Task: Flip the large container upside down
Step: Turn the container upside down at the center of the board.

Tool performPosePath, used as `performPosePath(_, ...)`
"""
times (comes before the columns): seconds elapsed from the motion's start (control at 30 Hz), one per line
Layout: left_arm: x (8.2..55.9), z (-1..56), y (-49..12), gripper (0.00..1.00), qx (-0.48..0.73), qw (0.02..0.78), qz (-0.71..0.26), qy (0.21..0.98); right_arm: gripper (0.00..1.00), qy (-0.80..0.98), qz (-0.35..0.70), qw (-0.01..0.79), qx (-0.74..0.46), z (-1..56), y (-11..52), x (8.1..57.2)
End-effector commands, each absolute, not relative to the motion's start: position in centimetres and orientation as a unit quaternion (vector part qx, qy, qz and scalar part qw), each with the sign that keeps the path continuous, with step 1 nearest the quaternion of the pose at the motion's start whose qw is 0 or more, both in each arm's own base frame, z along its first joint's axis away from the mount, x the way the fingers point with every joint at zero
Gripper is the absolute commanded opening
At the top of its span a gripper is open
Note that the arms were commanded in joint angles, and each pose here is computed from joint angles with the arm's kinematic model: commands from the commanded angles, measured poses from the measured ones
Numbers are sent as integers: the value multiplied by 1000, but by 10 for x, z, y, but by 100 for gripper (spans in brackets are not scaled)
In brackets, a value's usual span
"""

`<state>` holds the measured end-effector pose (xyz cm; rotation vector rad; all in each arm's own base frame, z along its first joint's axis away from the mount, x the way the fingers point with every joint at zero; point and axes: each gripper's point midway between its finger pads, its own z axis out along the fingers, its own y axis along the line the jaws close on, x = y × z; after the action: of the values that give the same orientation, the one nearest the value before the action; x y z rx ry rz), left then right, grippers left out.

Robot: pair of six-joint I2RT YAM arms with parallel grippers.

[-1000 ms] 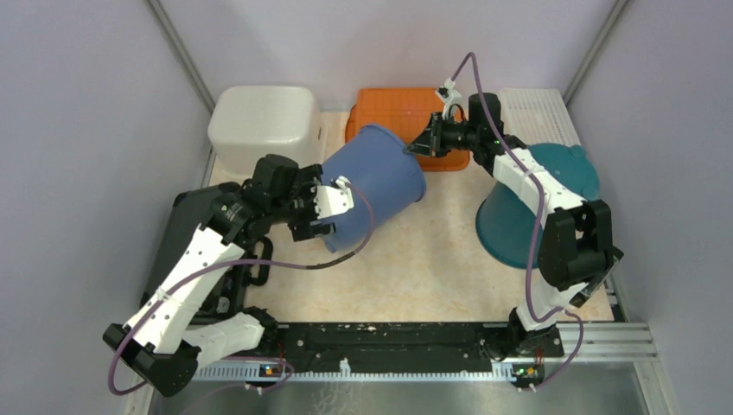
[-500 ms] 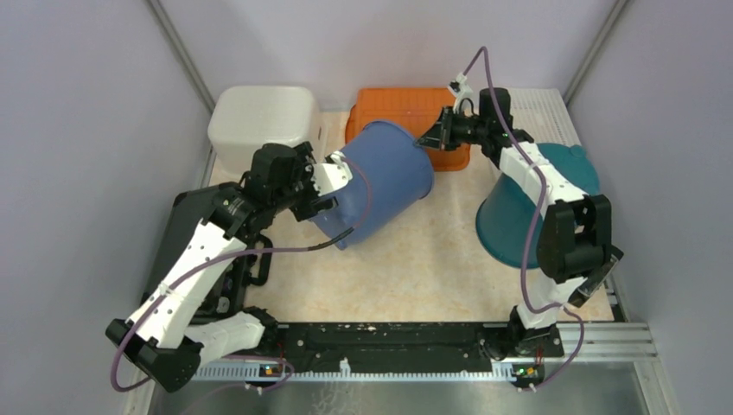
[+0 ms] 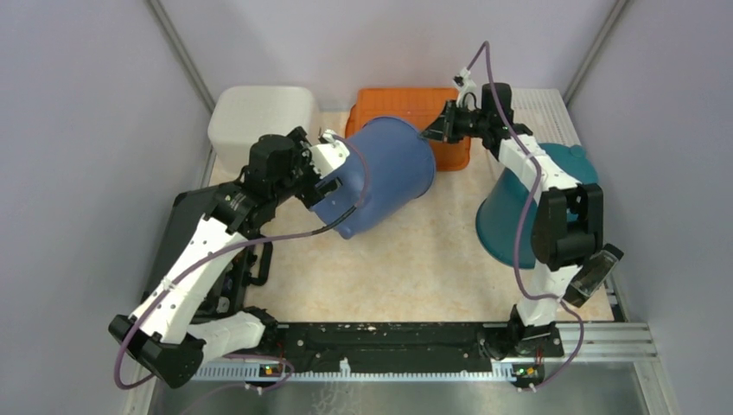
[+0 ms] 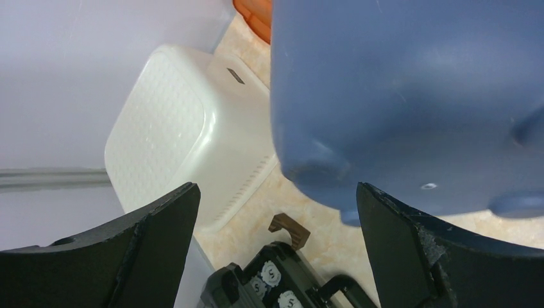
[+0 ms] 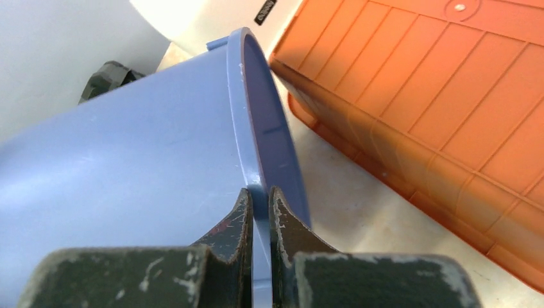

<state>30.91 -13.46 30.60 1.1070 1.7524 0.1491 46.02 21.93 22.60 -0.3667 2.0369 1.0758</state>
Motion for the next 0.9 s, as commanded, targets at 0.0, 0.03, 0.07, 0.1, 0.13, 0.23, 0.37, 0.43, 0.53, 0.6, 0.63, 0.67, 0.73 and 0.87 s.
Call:
performPosePath(0.0, 330, 343, -144, 99, 401, 572, 51, 713, 0, 855, 397, 323, -86, 160, 203, 466)
performPosePath(0.03, 333, 344, -146, 99, 397, 576, 49, 713, 0, 854, 403, 318, -83, 159, 204, 467)
performPosePath(0.07, 335, 346, -148, 99, 395, 579, 47, 711, 0, 853, 408, 314, -82, 158, 205, 467)
performPosePath(0.1, 337, 348, -150, 99, 394, 583, 43, 710, 0, 853, 412, 310, -82, 156, 206, 466)
performPosePath(0.13, 339, 349, -153, 99, 391, 585, 38, 709, 0, 852, 418, 305, -82, 155, 208, 464)
performPosePath(0.23, 342, 355, -162, 99, 391, 594, 20, 702, 0, 850, 431, 293, -82, 151, 210, 456)
performPosePath(0.37, 343, 349, -170, 99, 400, 590, 4, 702, 0, 843, 450, 282, -86, 148, 213, 437)
performPosePath(0.43, 344, 347, -170, 99, 400, 588, 4, 703, 0, 842, 456, 275, -87, 144, 213, 425)
performPosePath(0.53, 344, 345, -170, 99, 400, 587, 4, 704, 0, 837, 464, 275, -92, 146, 213, 413)
performPosePath(0.6, 343, 345, -170, 99, 399, 588, 3, 704, 0, 836, 467, 274, -93, 145, 213, 408)
performPosePath(0.63, 343, 346, -170, 99, 398, 588, 2, 704, 0, 835, 468, 273, -92, 145, 213, 407)
performPosePath(0.67, 343, 346, -170, 99, 398, 589, 2, 703, 0, 834, 470, 273, -93, 146, 213, 407)
performPosePath(0.73, 343, 348, -170, 99, 395, 591, 1, 703, 0, 833, 470, 276, -96, 148, 214, 408)
performPosePath(0.87, 347, 357, -167, 99, 378, 604, 9, 701, 0, 832, 465, 286, -102, 154, 215, 413)
